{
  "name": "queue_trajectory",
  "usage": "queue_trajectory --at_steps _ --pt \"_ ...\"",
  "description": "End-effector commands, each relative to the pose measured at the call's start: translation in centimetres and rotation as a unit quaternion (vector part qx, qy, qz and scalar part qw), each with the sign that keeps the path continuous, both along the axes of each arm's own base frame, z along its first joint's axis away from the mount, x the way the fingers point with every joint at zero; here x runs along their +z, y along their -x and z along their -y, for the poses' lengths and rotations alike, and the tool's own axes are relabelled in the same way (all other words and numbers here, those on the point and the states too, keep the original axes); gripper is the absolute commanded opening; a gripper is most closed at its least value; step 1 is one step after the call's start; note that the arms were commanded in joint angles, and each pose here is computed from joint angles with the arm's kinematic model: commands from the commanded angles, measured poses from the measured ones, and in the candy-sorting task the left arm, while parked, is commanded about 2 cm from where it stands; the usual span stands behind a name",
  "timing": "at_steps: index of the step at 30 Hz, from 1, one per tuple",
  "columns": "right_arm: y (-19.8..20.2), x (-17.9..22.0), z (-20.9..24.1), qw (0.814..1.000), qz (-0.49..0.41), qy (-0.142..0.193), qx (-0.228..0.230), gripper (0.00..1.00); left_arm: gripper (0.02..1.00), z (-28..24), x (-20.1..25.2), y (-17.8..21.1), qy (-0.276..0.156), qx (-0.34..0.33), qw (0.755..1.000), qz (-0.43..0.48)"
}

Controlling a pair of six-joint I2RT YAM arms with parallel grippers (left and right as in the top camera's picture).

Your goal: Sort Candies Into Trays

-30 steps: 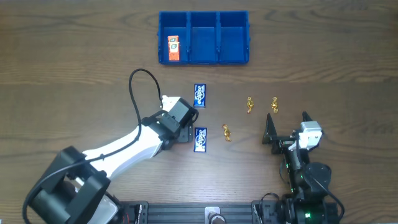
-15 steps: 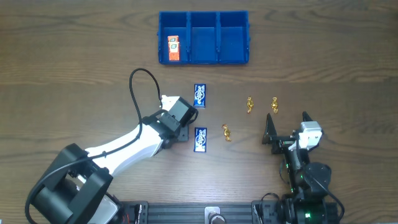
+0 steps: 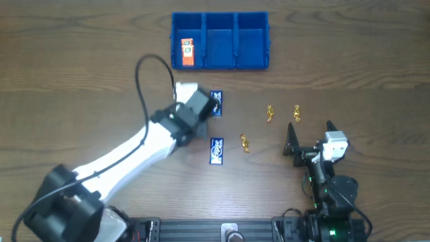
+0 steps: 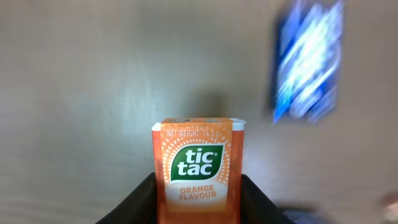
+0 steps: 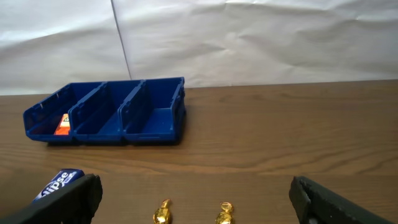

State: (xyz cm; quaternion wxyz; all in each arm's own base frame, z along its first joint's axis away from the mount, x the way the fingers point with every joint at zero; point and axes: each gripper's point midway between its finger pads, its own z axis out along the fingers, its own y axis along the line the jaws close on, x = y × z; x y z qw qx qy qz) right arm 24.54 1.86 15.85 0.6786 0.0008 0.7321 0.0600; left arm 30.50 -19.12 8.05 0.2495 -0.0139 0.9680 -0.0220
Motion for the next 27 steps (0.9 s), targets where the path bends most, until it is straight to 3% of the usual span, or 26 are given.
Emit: queue_trajectory --at_steps 1,5,9,16,27 --pt "0.0 -0.2 -0.1 1.0 -0.001 0.007 0.003 0.998 0.283 -0.7 11.3 -6.9 0.001 0.019 0.992 0.125" --pt "0.0 -0.2 -0.1 1.0 -0.001 0.007 0.003 0.998 0.283 -2.2 15.6 -11.5 -0.002 0.033 0.986 0.163" --pt "0.0 -0.2 -0.1 1.0 -0.001 0.007 0.003 0.998 0.283 -2.7 16.7 -15.9 0.0 0.028 0.985 0.168" --pt "0.0 -0.2 -0.1 1.0 -0.001 0.007 0.003 0.998 0.292 -2.2 11.1 -22.0 0.002 0.023 0.993 0.117" --pt "0.0 -0.2 -0.1 1.0 -0.001 0.007 0.003 0.998 0.305 -1.6 5.8 -23.4 0.012 0.018 0.997 0.077"
